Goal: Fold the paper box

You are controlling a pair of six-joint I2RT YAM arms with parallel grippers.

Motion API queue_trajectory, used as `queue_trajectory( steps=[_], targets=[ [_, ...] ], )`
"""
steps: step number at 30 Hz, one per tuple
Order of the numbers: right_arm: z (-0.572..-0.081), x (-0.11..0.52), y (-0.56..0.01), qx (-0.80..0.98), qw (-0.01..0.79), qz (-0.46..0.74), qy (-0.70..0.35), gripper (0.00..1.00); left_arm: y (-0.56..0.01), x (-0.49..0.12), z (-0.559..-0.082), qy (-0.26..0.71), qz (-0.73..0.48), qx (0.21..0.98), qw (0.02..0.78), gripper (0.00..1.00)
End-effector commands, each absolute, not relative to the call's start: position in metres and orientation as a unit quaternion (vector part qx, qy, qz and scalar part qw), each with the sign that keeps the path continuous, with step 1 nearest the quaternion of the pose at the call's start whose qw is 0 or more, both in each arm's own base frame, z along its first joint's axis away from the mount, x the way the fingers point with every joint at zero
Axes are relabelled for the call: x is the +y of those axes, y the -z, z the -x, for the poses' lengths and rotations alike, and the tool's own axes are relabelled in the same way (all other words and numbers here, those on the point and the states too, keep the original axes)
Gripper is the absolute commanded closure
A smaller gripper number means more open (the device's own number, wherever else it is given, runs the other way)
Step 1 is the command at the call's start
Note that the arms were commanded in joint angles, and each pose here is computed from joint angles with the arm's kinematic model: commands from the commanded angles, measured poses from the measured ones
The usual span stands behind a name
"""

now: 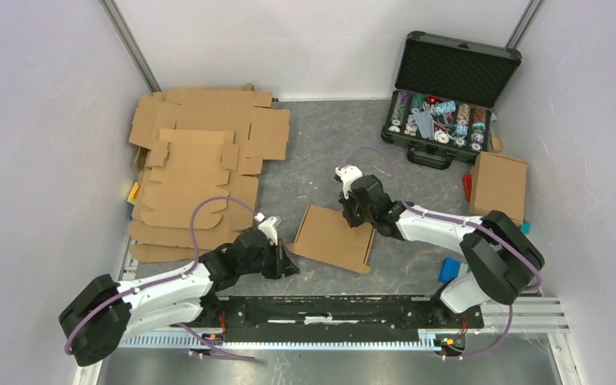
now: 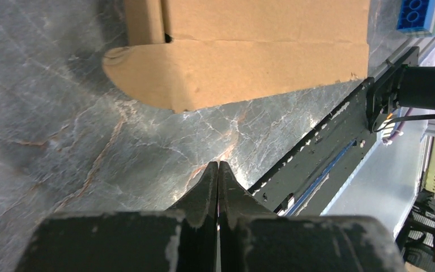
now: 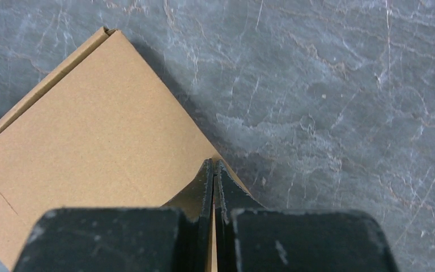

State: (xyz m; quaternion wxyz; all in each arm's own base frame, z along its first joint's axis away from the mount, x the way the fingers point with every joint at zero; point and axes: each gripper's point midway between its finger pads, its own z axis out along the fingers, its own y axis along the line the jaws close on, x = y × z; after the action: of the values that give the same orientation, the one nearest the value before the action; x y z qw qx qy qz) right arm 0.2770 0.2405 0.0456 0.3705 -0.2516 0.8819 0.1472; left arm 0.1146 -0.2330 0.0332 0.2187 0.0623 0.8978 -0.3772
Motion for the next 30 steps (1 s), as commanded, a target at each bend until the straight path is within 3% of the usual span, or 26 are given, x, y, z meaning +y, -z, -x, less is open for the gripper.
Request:
queue_trajectory(
  steps=[1, 15, 30],
  targets=[
    [-0.286, 0.251, -0.039, 0.879, 0.365, 0.266, -0.154, 1.0, -0.051, -0.252, -0.12, 0.413, -0.063, 0.877, 0.235, 0.98],
    [-0.296, 0.246, -0.001, 0.899, 0.319, 0.245, -0.175, 1.0, -0.057, -0.267, -0.13, 0.408, -0.084, 0.872, 0.258, 0.95],
    [-0.295, 0.253, -0.004, 0.89, 0.311, 0.259, -0.209, 1.0, -0.075, -0.307, -0.185, 0.385, -0.113, 0.853, 0.334, 0.95]
  ],
)
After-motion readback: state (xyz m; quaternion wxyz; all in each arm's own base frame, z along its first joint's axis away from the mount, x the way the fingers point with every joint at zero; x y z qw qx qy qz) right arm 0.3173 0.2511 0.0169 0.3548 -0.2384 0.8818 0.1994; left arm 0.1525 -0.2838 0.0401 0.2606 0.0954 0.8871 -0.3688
